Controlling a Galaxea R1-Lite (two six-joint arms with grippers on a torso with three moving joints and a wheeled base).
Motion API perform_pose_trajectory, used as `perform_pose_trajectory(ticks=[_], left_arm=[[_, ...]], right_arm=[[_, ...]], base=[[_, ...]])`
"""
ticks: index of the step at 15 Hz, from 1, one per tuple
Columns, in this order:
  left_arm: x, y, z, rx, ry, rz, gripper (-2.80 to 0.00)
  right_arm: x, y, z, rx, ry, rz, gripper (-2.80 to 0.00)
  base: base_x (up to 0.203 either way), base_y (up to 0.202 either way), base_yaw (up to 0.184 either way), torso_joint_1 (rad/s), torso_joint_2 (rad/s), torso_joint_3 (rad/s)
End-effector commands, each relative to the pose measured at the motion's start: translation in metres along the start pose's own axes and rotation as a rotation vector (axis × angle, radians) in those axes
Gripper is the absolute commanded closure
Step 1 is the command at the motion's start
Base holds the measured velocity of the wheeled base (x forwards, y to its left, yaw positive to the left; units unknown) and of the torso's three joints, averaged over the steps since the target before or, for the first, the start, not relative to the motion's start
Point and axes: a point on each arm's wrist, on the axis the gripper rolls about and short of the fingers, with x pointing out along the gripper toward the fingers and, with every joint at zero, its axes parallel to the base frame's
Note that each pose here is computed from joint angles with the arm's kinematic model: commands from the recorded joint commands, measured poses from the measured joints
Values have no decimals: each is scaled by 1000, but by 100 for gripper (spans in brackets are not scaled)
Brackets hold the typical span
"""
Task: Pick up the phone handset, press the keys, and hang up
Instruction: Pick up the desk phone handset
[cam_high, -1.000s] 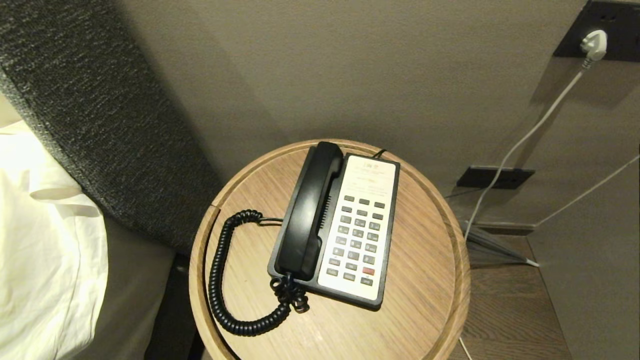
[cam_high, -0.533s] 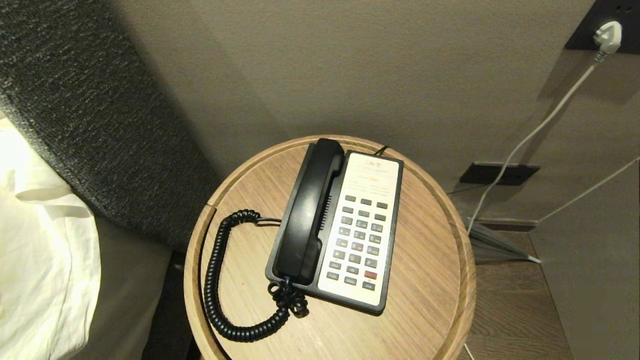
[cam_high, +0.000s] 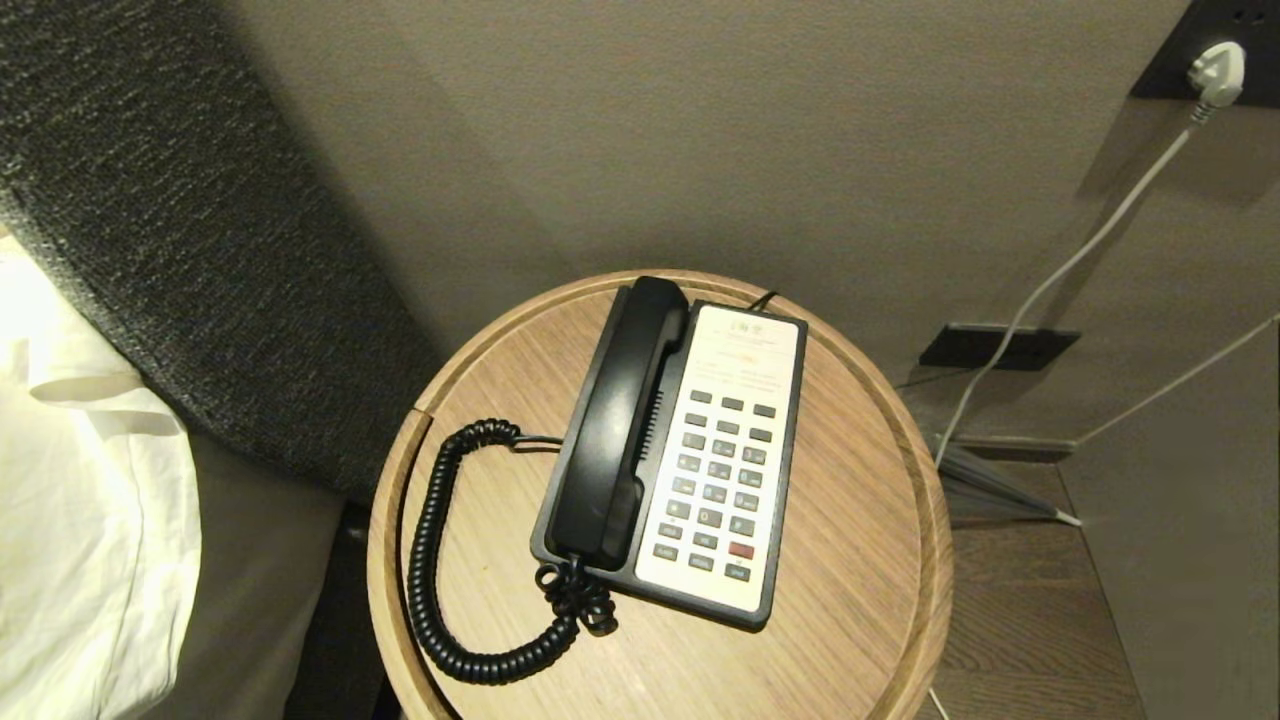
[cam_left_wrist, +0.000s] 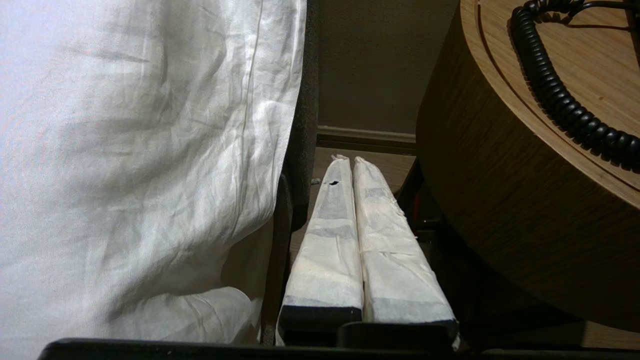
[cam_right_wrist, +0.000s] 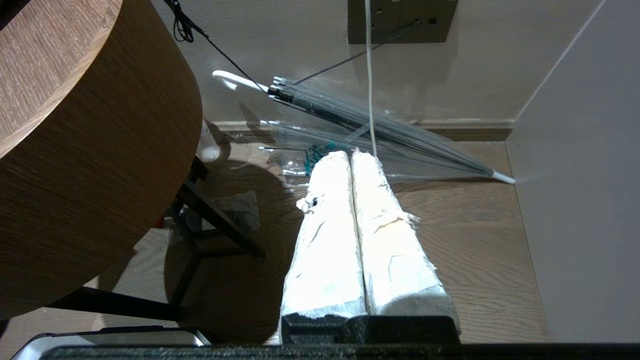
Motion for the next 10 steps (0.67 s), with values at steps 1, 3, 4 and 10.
perform_pose_trajectory(ticks=[1,3,4,10], left_arm=[[2,0,-11,-2,40,1,0],[2,0,-11,0,40,1,0],[2,0,-11,0,40,1,0],[2,0,-11,0,40,1,0]], right_arm=[[1,0,-6,1,18,-1,0],[1,0,-6,1,18,-1,0],[1,0,-6,1,18,-1,0],[1,0,-6,1,18,-1,0]], base=[[0,0,0,0,0,0],[0,0,0,0,0,0],[0,0,0,0,0,0],[0,0,0,0,0,0]])
